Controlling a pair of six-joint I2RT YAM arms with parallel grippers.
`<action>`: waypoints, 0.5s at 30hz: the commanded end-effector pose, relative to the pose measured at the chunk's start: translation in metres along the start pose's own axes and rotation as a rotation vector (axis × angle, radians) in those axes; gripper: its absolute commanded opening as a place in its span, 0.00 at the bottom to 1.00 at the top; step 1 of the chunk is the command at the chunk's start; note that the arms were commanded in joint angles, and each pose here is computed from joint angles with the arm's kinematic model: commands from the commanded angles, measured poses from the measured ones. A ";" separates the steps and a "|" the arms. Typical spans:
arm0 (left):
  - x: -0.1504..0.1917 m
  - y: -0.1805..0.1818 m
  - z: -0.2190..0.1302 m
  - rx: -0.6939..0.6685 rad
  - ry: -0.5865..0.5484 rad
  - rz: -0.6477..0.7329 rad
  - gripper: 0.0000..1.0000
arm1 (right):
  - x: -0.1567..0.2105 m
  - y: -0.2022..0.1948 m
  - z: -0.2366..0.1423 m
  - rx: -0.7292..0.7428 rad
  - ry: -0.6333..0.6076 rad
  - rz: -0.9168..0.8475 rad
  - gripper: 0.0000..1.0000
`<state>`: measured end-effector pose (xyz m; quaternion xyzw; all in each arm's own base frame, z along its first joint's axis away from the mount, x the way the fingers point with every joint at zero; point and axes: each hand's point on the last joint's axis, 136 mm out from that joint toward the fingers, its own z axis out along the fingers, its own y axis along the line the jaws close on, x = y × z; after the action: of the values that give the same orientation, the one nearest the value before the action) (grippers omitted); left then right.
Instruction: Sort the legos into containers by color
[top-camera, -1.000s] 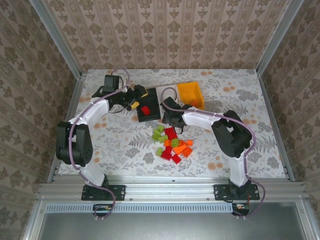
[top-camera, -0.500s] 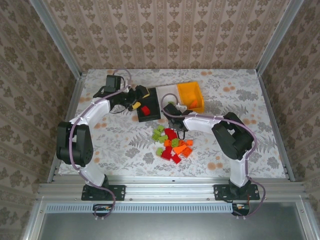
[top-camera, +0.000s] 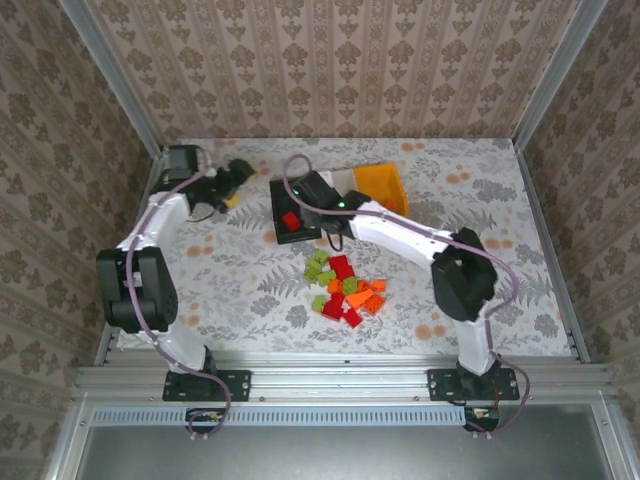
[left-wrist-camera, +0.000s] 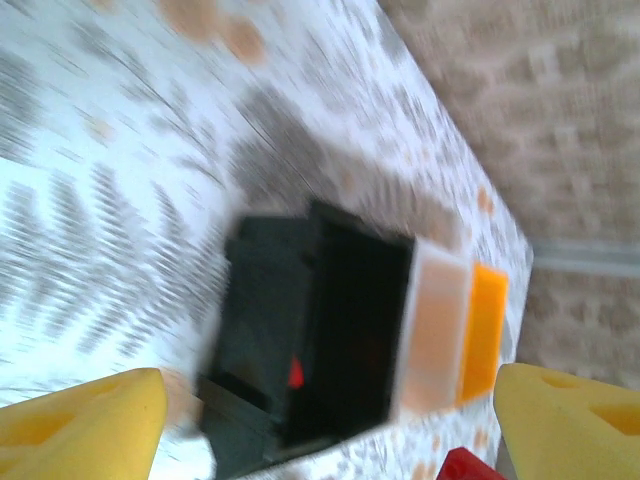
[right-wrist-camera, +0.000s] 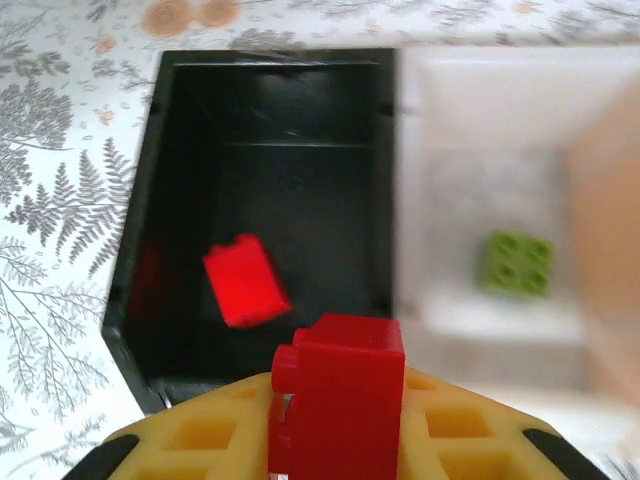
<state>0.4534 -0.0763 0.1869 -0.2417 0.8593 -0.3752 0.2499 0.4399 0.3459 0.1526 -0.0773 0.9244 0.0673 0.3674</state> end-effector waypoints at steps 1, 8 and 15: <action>0.001 -0.003 -0.007 0.006 0.001 -0.004 0.87 | 0.031 0.005 0.032 0.023 0.156 -0.153 0.27; 0.001 -0.009 -0.002 0.056 0.016 -0.022 0.87 | 0.017 0.019 0.057 0.004 0.150 -0.190 0.35; 0.011 -0.037 -0.004 0.141 0.047 0.041 0.88 | -0.019 0.032 0.016 -0.074 0.050 -0.169 0.52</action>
<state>0.4534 -0.0882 0.1952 -0.2267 0.8490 -0.4099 0.2446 0.4602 0.3790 0.0963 -0.1663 0.9365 0.0353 0.3067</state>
